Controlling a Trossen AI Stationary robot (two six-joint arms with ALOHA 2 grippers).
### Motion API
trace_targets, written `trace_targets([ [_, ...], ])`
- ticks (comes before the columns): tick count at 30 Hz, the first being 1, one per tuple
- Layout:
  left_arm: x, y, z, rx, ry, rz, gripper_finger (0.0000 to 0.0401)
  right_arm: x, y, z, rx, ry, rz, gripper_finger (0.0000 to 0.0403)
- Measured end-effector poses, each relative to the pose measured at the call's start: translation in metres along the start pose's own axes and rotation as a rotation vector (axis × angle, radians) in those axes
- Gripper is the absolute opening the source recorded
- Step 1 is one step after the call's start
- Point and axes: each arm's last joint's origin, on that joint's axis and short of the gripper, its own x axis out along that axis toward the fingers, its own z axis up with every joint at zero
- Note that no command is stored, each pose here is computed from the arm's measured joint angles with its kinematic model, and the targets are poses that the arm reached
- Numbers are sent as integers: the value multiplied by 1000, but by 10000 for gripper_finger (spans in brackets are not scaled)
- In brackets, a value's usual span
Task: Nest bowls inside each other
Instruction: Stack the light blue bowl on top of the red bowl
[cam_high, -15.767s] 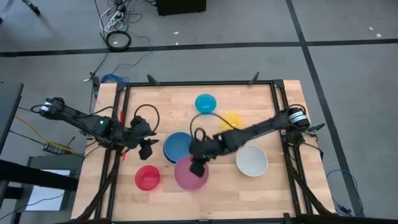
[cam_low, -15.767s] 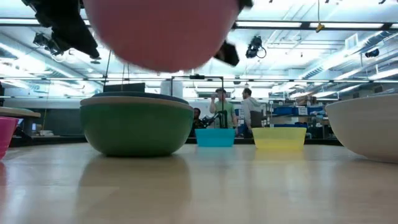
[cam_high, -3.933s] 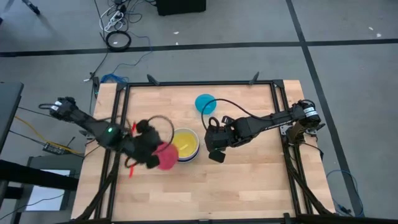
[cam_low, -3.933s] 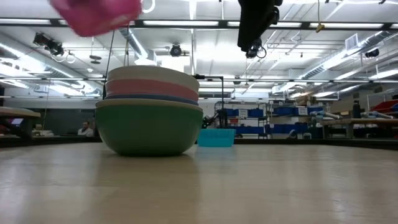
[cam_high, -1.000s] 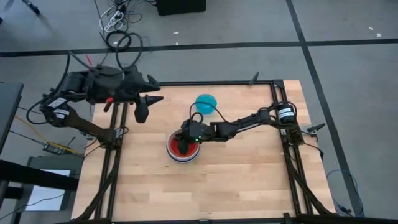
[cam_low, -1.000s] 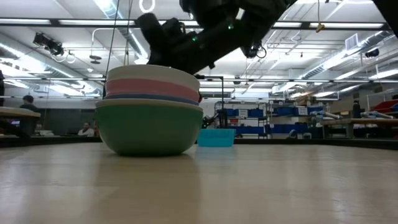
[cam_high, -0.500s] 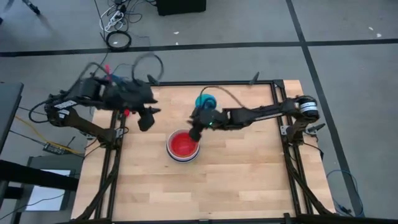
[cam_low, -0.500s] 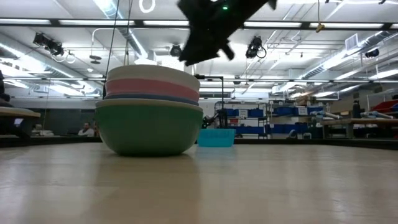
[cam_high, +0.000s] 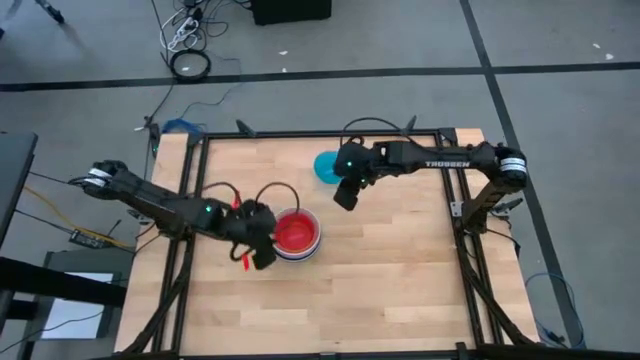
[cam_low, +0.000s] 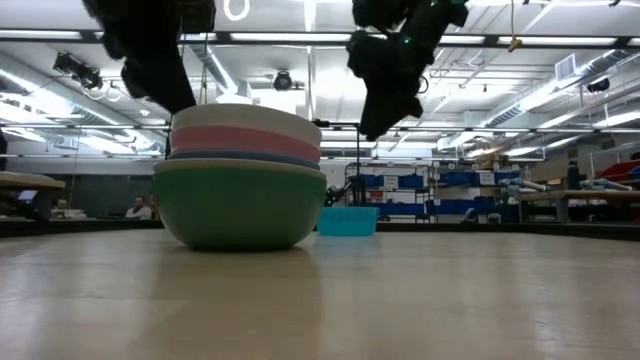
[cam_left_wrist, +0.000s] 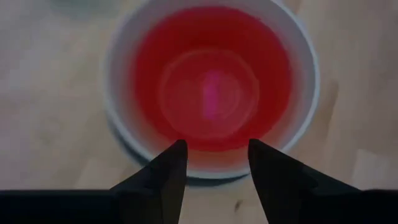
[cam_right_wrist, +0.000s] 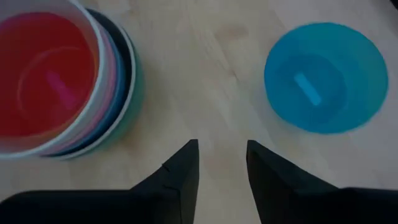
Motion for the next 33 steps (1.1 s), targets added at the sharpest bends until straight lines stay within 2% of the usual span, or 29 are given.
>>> trace_targets([
  [7, 14, -4, -7, -44, -79, -66, 179, 26, -6, 4, -82, 15, 9, 151],
  [15, 5, -10, 6, -69, -145, -117, 179, 65, -23, 7, -255, 46, -93, 163],
  [21, -6, -16, 18, -75, -189, -150, 179, 83, -32, 8, -404, 85, -192, 163],
  [28, -13, -21, 28, -87, -258, -197, 179, 109, -42, 5, -421, 142, -170, 163],
  [33, -13, -21, 29, -92, -269, -187, 179, 126, -49, 3, -446, 157, -187, 162],
])
